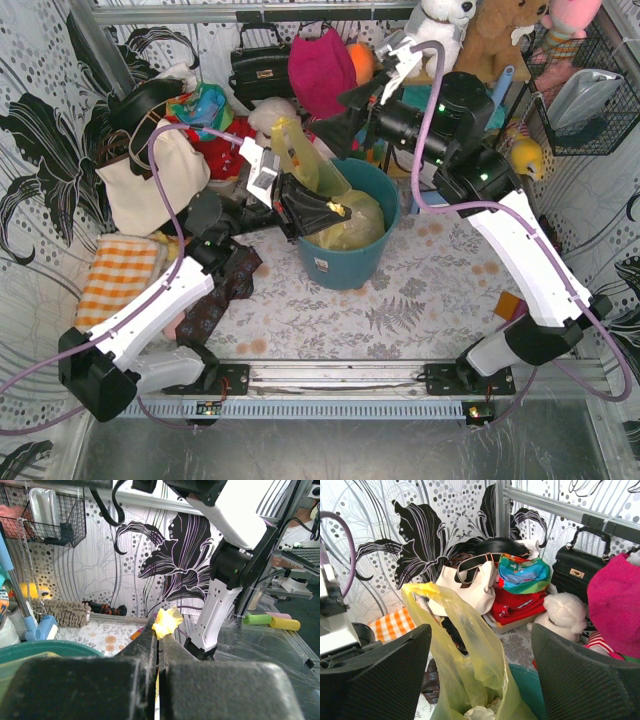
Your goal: Tie the trash bag
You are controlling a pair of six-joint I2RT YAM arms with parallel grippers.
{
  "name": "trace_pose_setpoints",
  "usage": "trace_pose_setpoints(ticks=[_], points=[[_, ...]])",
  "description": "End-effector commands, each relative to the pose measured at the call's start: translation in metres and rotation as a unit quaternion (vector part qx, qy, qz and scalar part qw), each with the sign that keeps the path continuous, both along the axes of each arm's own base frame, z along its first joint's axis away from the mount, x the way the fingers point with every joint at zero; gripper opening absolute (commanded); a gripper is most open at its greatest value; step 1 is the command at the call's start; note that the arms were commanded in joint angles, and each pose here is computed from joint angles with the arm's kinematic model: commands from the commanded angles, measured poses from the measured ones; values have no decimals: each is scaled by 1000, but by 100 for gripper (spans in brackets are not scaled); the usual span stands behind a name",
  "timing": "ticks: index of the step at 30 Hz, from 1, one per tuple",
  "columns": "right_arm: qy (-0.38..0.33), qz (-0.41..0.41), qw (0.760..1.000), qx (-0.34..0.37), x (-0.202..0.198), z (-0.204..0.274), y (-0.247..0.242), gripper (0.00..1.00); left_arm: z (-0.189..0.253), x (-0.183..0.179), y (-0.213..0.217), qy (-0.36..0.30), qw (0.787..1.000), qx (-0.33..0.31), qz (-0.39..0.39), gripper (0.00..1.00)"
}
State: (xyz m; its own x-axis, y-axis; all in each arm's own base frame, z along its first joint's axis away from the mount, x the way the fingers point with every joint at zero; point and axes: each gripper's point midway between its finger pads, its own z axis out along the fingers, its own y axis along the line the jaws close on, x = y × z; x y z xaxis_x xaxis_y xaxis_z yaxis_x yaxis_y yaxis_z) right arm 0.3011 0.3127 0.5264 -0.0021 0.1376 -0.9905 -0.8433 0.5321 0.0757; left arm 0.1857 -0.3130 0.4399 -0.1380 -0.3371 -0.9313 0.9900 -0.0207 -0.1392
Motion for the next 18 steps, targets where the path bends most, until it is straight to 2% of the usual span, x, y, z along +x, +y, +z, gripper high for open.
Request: trace_pose_setpoints(ticks=[1,8,14,18], points=[[-11,46,999,3,-17,15,25,85,13,-11,11,-27,999,-37,14,0],[-24,61,998,-19,-28,19,55,88,13,-12,14,-26,999,-36,22,0],[-44,57,997,-41,-29,16,61,80,13,-12,12,-23,999,-36,14,0],[-44,35,996,-63,-11,3,68,79,13,-13,12,-23,999,-36,9,0]])
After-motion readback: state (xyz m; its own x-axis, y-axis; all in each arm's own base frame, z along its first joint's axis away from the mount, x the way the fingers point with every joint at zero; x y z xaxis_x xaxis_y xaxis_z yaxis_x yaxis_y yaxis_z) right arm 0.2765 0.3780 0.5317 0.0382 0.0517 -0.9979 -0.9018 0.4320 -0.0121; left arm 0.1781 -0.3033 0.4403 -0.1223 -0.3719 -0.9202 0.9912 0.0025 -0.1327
